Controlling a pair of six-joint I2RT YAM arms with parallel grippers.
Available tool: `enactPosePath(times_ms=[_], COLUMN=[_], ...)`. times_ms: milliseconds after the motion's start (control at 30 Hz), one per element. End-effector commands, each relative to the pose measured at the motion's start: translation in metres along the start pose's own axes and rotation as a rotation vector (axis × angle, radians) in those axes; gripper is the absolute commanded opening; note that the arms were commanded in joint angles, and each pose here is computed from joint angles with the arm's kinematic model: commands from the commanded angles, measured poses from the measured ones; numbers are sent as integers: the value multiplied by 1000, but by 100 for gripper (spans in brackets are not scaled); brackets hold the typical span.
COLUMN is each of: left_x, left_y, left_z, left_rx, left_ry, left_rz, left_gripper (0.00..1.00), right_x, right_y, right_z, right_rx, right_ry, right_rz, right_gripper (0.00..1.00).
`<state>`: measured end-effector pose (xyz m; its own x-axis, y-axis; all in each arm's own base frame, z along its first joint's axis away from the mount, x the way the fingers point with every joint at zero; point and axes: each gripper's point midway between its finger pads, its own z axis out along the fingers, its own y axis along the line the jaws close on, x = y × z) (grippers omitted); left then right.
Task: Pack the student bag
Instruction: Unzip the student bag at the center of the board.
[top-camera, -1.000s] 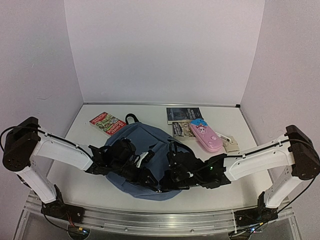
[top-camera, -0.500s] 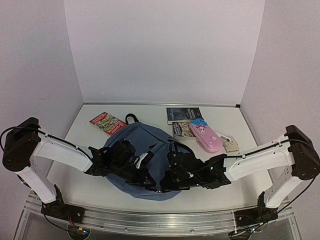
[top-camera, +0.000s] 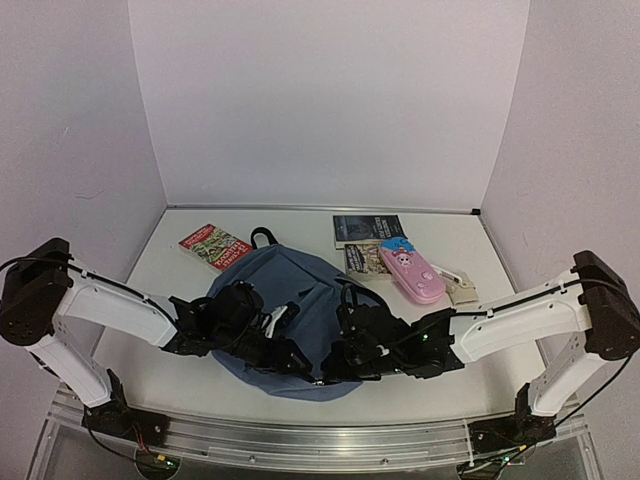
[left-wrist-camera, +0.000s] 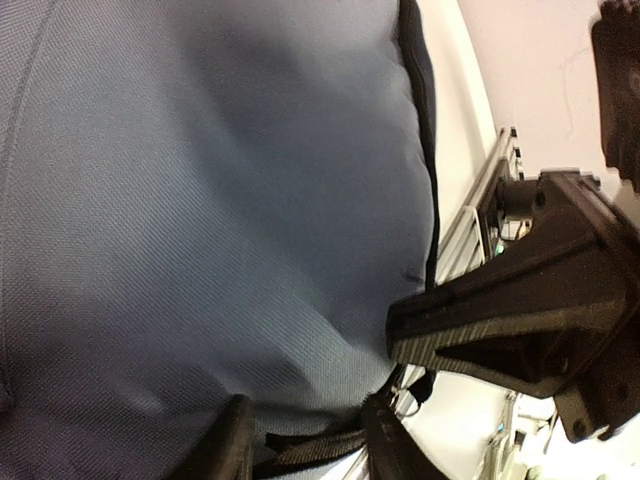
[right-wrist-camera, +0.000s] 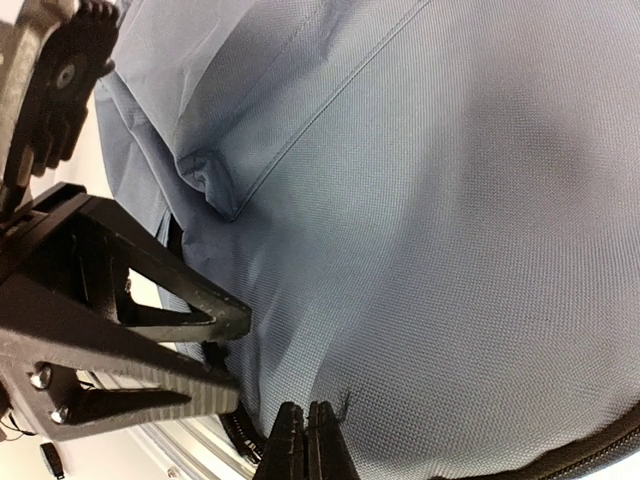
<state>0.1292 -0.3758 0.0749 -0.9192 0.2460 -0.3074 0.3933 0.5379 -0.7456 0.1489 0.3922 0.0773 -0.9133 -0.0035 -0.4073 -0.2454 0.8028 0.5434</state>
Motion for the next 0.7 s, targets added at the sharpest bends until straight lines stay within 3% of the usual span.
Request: enactPosePath(times_ms=[0, 200, 667], left_x=[1, 2, -1], left_y=[-21, -15, -22], left_z=[-10, -14, 1], left_rx=[84, 47, 87], left_ry=[-5, -12, 20], left_rz=[52, 56, 57], left_gripper=[50, 53, 46], right_x=[-7, -8, -9], right_y=[9, 8, 8], right_z=[-4, -5, -7], right_rx=[-21, -21, -23], right_ry=[-29, -36, -42], right_rz=[-2, 3, 7], right_gripper=[0, 0, 0])
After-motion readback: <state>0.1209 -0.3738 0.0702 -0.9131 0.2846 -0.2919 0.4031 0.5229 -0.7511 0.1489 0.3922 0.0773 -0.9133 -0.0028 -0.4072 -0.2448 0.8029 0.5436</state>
